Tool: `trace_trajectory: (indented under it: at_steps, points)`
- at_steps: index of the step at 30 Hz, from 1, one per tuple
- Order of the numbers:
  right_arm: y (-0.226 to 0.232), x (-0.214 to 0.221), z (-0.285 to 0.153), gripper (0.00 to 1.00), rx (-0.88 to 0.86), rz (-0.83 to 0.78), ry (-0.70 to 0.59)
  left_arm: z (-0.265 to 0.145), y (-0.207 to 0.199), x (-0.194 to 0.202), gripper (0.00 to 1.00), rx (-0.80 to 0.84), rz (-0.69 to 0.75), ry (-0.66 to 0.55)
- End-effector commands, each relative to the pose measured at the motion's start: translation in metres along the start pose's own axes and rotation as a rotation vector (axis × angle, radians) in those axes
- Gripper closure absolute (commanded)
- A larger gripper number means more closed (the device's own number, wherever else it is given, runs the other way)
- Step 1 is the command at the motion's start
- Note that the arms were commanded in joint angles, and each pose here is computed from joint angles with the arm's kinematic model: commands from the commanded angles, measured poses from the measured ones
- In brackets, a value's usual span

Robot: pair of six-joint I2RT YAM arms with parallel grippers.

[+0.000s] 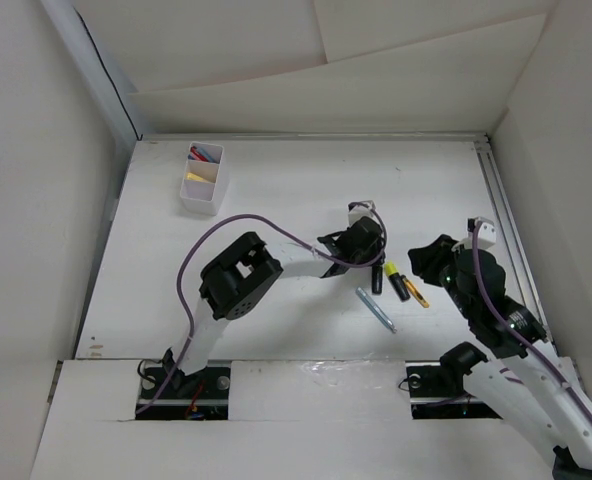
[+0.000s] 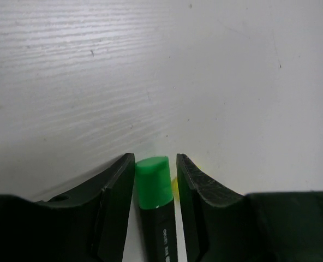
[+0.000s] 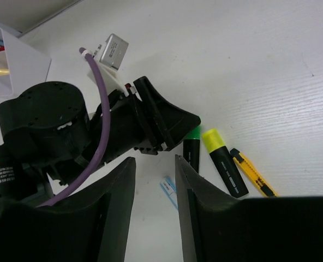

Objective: Sort the stationery into containers
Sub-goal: Grab a piece of stationery with the left arm

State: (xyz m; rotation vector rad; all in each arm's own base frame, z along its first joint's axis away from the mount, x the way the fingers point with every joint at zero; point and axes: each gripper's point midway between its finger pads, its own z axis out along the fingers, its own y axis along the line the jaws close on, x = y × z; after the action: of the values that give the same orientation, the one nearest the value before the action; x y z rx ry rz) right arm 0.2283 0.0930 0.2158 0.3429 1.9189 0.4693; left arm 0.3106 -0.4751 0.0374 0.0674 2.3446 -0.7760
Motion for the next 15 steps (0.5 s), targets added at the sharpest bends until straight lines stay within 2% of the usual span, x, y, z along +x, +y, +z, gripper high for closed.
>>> trace_trajectory:
  at_steps: [1,2,4,8,10,12,15]
  points:
    - [0.01,-0.013,-0.001,0.58,-0.042,0.022,-0.046,0.01,-0.001,-0.014,0.67,-0.023,0.021,-0.02]
    - [0.01,-0.013,-0.001,0.56,-0.042,0.022,-0.046,0.012,0.001,-0.012,0.67,-0.037,0.04,-0.007]
    - [0.011,-0.014,-0.001,0.54,-0.047,0.016,-0.053,0.017,-0.002,-0.015,0.55,-0.038,0.074,-0.005]
    - [0.011,-0.013,0.001,0.53,-0.041,0.013,-0.046,0.014,0.002,-0.017,0.42,-0.082,0.134,-0.018]
    - [0.013,-0.012,0.002,0.53,-0.055,0.016,-0.049,0.014,0.013,-0.02,0.42,-0.133,0.157,-0.038]
    - [0.014,-0.014,0.003,0.52,-0.061,0.019,-0.057,0.012,0.014,-0.017,0.49,-0.149,0.191,-0.042]
    - [0.013,-0.012,0.003,0.52,-0.056,0.017,-0.05,0.016,0.026,-0.008,0.52,-0.186,0.211,-0.019]
